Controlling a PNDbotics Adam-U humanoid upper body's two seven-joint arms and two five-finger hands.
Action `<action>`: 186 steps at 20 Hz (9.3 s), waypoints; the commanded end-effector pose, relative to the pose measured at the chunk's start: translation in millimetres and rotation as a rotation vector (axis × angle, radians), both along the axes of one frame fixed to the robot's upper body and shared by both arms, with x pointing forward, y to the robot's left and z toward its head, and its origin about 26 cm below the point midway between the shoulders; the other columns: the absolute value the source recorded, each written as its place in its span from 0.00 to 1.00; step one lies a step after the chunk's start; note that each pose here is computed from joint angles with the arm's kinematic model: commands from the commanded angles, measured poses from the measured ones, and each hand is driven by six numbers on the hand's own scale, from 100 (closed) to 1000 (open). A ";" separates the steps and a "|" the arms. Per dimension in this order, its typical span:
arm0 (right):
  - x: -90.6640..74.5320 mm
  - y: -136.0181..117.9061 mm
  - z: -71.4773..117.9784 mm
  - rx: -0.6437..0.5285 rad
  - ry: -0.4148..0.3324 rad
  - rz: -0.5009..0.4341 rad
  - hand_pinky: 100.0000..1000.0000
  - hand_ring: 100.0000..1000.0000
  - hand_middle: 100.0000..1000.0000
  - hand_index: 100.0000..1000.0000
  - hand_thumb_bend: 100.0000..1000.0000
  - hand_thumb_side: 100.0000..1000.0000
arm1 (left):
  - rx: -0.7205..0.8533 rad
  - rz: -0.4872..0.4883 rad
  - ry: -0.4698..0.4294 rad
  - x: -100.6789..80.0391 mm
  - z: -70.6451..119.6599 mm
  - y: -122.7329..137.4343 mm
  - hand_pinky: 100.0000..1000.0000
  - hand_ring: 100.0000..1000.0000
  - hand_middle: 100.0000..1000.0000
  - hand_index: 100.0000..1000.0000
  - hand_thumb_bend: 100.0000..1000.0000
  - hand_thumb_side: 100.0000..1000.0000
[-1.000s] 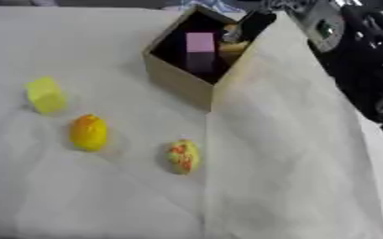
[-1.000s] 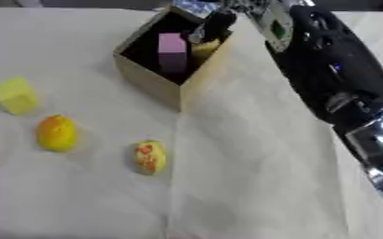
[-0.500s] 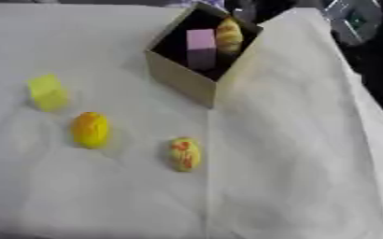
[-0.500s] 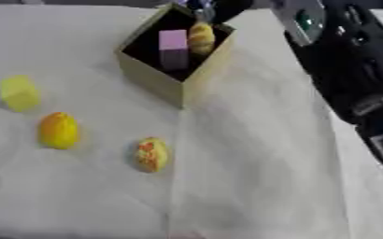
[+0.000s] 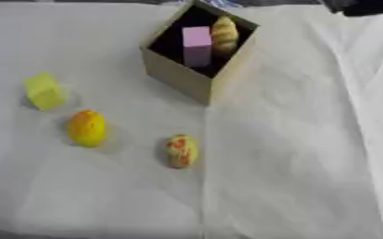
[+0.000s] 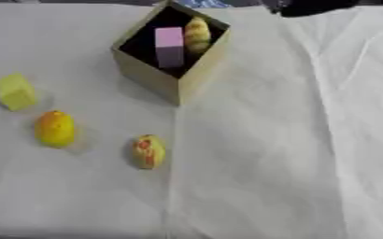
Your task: Pick up objects on the table and place them in the box.
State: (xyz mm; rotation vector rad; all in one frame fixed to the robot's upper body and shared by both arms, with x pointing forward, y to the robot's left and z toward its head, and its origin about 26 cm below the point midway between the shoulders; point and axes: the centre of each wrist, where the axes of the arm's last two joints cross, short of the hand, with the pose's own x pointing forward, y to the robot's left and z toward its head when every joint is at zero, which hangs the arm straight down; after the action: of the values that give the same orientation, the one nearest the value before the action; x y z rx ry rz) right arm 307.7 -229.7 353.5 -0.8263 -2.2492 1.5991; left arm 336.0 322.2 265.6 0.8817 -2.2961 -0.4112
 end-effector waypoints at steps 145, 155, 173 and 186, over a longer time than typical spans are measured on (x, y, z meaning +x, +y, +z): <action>-10.5 -21.5 -10.3 0.322 0.039 0.004 0.88 0.75 0.64 0.74 0.00 0.19 | 1.143 -0.199 0.758 65.2 54.3 -84.1 0.79 0.73 0.69 0.84 0.56 0.46; -10.5 -20.1 -9.1 0.339 0.033 0.017 0.88 0.75 0.64 0.74 0.00 0.19 | 1.095 -0.194 1.002 37.2 18.9 -57.4 0.79 0.74 0.70 0.84 0.56 0.46; -9.9 -18.6 -9.6 0.370 0.037 0.028 0.88 0.75 0.64 0.74 0.00 0.22 | 1.093 -0.205 1.195 32.4 -15.8 -36.7 0.79 0.75 0.72 0.84 0.56 0.29; -9.5 -19.5 -10.9 0.391 0.037 0.029 0.88 0.74 0.64 0.73 0.00 0.23 | 1.144 -0.164 1.155 59.3 -36.5 -39.6 0.78 0.74 0.72 0.82 0.46 0.18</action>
State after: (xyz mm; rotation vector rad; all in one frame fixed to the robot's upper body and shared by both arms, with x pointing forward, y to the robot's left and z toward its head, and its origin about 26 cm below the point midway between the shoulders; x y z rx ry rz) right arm 303.3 -247.2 333.8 -0.6283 -2.4107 1.1208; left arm 393.3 279.1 219.0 0.5632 -0.9123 -1.8221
